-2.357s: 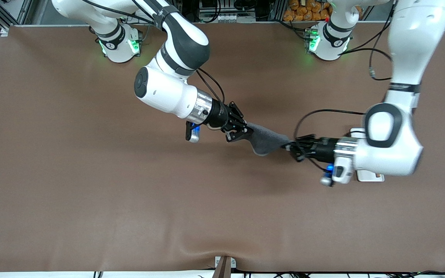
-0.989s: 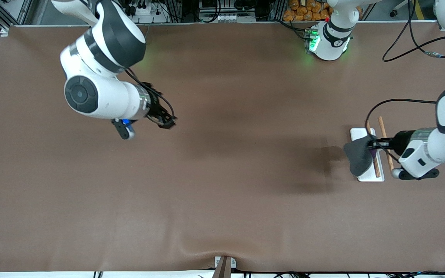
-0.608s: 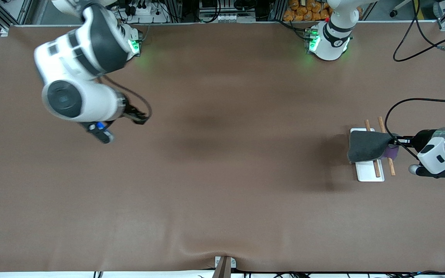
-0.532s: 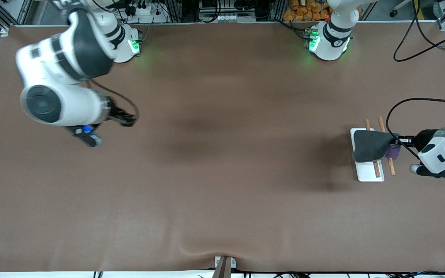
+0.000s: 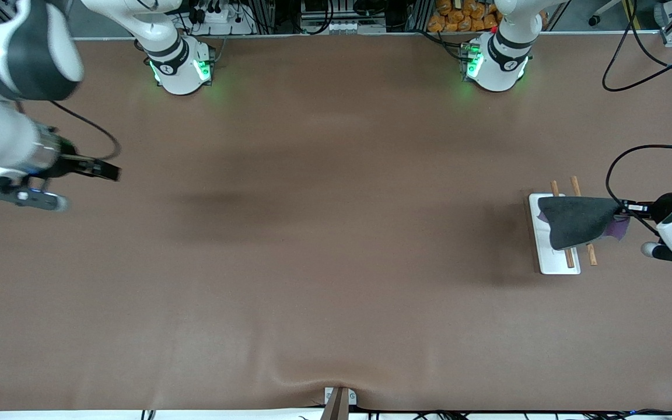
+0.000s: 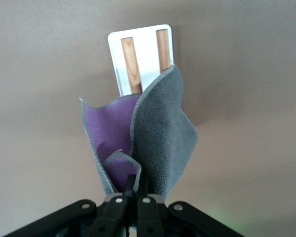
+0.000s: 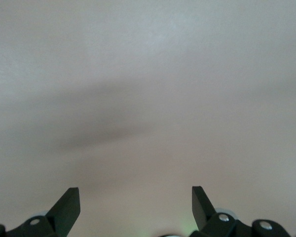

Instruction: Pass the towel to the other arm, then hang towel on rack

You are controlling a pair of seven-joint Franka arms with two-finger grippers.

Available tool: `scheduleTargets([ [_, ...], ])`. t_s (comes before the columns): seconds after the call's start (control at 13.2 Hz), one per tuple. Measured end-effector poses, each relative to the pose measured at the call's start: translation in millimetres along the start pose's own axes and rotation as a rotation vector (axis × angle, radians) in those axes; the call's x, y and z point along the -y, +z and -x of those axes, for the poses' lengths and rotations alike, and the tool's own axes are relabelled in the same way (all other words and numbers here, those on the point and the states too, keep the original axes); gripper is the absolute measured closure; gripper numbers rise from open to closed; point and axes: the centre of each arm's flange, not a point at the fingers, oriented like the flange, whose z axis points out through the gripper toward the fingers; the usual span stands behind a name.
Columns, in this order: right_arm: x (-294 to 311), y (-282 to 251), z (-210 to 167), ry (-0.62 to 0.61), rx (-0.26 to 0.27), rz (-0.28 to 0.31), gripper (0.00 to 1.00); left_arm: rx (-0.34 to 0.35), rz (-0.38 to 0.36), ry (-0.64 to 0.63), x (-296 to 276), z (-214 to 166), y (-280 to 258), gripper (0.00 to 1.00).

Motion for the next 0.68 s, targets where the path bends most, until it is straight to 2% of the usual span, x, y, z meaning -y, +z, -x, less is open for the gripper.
scheduleTargets([
  [0.15,-32,5,7,-0.058,-0.021,-0.010,0.00,-0.006,0.013,0.009,21,-1,11,0.97],
  [0.3,-30,-6,16,-0.078,-0.048,-0.009,0.00,-0.005,0.025,0.009,34,-4,24,0.97],
  [0.68,-4,-86,46,-0.127,-0.171,-0.002,0.00,0.003,0.053,0.011,61,-12,56,0.97],
])
